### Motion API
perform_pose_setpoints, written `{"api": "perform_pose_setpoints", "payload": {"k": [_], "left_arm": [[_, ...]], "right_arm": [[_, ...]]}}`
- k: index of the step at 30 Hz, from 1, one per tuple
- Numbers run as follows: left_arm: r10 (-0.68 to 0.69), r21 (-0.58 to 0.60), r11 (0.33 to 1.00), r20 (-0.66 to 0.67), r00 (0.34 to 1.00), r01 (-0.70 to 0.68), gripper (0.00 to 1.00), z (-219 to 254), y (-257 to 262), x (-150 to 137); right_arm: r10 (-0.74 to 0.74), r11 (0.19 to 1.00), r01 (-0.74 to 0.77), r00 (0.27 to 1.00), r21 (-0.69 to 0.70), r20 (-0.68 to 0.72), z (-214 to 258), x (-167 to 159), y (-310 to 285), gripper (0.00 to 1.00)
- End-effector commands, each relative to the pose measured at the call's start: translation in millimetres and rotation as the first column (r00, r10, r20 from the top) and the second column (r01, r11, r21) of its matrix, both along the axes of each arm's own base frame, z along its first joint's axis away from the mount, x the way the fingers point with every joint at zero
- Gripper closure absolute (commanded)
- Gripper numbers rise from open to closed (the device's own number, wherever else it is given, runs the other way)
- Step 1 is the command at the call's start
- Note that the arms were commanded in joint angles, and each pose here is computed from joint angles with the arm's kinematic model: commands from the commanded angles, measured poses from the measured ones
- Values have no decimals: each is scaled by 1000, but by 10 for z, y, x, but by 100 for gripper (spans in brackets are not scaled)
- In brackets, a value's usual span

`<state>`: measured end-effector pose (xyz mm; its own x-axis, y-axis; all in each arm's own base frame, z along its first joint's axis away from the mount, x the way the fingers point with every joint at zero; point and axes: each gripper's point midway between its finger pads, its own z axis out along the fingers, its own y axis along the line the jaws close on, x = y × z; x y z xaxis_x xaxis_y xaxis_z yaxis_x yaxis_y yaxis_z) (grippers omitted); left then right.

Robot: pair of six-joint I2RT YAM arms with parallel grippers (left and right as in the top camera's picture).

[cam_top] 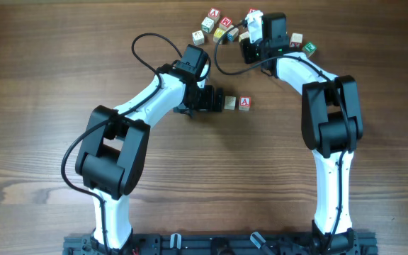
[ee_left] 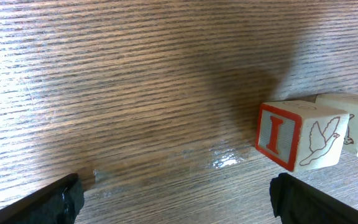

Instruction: Form a horizontal line

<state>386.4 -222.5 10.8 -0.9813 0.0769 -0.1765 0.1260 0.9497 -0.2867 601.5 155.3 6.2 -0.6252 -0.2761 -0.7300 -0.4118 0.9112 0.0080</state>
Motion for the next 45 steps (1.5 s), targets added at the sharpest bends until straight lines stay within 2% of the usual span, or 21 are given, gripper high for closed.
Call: {"api": "perform_pose_setpoints", "payload": {"k": [1, 5, 9, 12, 13, 14, 17, 22, 27, 30, 37, 41, 43, 45], "left_arm": [[16, 67, 998, -86, 996, -10, 0, -337, 159, -184], [15, 67, 998, -86, 996, -10, 0, -337, 157, -185], [15, 67, 998, -86, 996, -10, 0, -337, 157, -185], [16, 67, 998, -86, 996, -10, 0, -337, 159, -184], [15, 67, 998, -86, 996, -10, 0, -337, 159, -184], [15, 67, 998, -86, 996, -9, 0, -337, 157, -185], [15, 67, 998, -86, 996, -10, 0, -337, 159, -184], [16, 67, 998, -86, 996, -10, 0, -337, 159, -184], [15, 67, 998, -86, 996, -9, 0, -337, 157, -185], [15, 67, 998, -86, 996, -9, 0, -337, 157, -185], [15, 67, 998, -86, 996, -10, 0, -337, 157, -185], [16, 67, 998, -86, 996, -10, 0, -337, 159, -184], [15, 67, 998, -86, 996, -10, 0, -337, 159, -184], [15, 67, 998, -86, 996, -10, 0, -337, 157, -185]], "right_arm": [[-52, 998, 52, 999, 44, -7, 233, 169, 18, 74], [-52, 998, 53, 999, 43, -12, 751, 126, 9, 76], [-52, 998, 54, 998, 37, -40, 1288, -140, -46, 76], [-92, 994, 97, 991, 47, -102, 1690, -481, -133, 73], [-119, 991, 130, 975, 45, -185, 1886, -827, -210, 76], [-138, 987, 152, 963, 43, -233, 1925, -984, -243, 76], [-183, 981, 192, 877, -23, -444, 1756, -1539, -358, 80], [-238, 969, 228, 758, -94, -607, 1169, -1928, -438, 80], [-332, 930, 351, 664, -112, -670, 589, -2113, -474, 73], [-360, 914, 381, 602, -139, -713, 446, -2261, -493, 72], [-314, 922, 374, 581, -97, -751, 303, -2267, -384, 69], [-332, 916, 374, 506, -145, -796, 22, -2367, -397, 68], [-341, 912, 380, 488, -156, -804, -28, -2388, -402, 66], [-336, 912, 383, 490, -148, -804, -19, -2370, -387, 56]]}}
